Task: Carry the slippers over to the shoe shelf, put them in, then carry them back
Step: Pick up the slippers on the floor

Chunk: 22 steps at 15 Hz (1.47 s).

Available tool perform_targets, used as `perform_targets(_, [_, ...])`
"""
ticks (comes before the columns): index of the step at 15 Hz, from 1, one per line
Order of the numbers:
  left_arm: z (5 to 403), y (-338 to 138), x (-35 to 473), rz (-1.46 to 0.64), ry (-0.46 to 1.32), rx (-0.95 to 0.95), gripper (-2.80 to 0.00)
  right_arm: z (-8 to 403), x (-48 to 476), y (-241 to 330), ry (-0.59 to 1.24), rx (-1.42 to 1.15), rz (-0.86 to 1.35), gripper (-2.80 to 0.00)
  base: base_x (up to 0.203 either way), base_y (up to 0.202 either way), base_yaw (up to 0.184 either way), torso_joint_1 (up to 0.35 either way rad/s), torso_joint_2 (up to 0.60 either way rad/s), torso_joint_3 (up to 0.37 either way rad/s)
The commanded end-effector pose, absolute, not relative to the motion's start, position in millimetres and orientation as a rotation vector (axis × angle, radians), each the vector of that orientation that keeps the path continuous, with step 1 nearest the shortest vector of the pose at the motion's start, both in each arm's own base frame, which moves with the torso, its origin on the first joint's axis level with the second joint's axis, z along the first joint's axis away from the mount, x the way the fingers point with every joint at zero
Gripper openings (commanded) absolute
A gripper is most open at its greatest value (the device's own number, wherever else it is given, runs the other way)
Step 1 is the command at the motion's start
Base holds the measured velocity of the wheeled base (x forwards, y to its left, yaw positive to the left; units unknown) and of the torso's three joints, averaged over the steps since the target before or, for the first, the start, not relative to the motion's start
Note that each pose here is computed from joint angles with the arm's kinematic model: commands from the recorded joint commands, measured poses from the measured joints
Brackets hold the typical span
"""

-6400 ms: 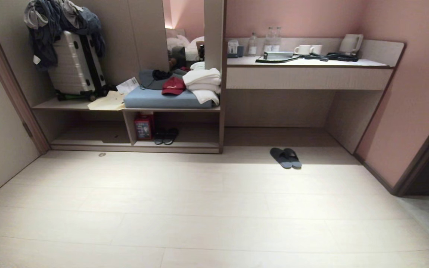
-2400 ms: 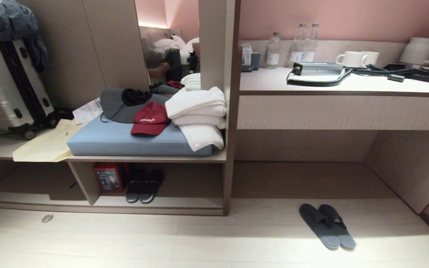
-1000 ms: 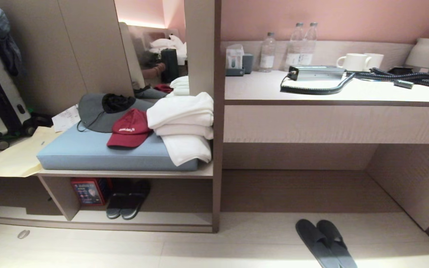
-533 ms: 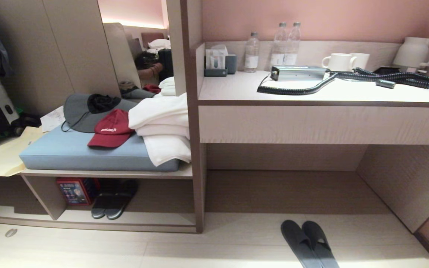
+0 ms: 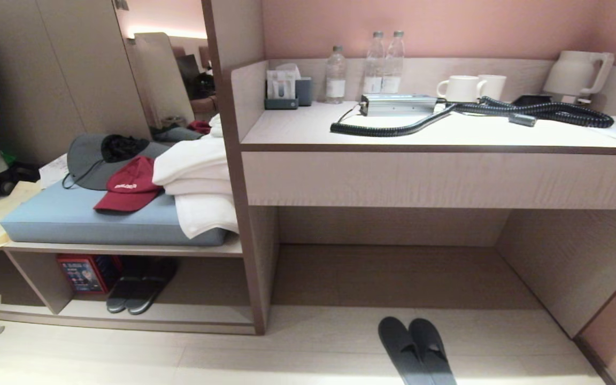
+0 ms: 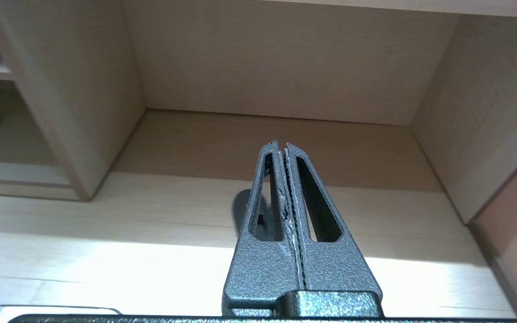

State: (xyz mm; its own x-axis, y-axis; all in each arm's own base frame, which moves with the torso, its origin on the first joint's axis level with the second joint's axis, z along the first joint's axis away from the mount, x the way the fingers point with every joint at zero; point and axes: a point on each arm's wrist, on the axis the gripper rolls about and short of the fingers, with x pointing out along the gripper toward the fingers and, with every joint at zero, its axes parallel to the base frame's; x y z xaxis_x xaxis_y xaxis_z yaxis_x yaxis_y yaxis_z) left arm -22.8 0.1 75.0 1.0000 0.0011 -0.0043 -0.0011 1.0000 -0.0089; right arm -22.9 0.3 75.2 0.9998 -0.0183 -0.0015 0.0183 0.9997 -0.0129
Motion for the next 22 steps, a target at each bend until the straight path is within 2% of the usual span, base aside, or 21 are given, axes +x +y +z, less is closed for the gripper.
perform_targets(1, [75.0,0.1,-22.8,0.002,0.005,-0.009,-2.80,75.2,-22.8,0.3,0.003,-0.014,-0.018,-2.80,0.000,-0.193,0.006,0.004,0.00,0.004])
perform_targets(5, [75.0,0.1,-22.8,0.002,0.005,-0.009,-2.80,75.2,-22.8,0.3,0.003,-0.014,-0.018,-2.80,0.000,-0.148,0.004,0.004,0.00,0.004])
perform_targets(12, [75.0,0.1,-22.7,0.003,0.006,-0.008,-2.80,75.2,-22.8,0.3,0.003,-0.014,-0.018,-2.80,0.000,0.000,0.000,0.000,0.00,-0.005])
perform_targets(22, [75.0,0.1,-22.8,0.003,0.005,-0.011,-2.80,74.7,-22.8,0.3,0.003,-0.012,-0.018,-2.80,0.000,0.000,0.000,0.004,0.00,-0.186])
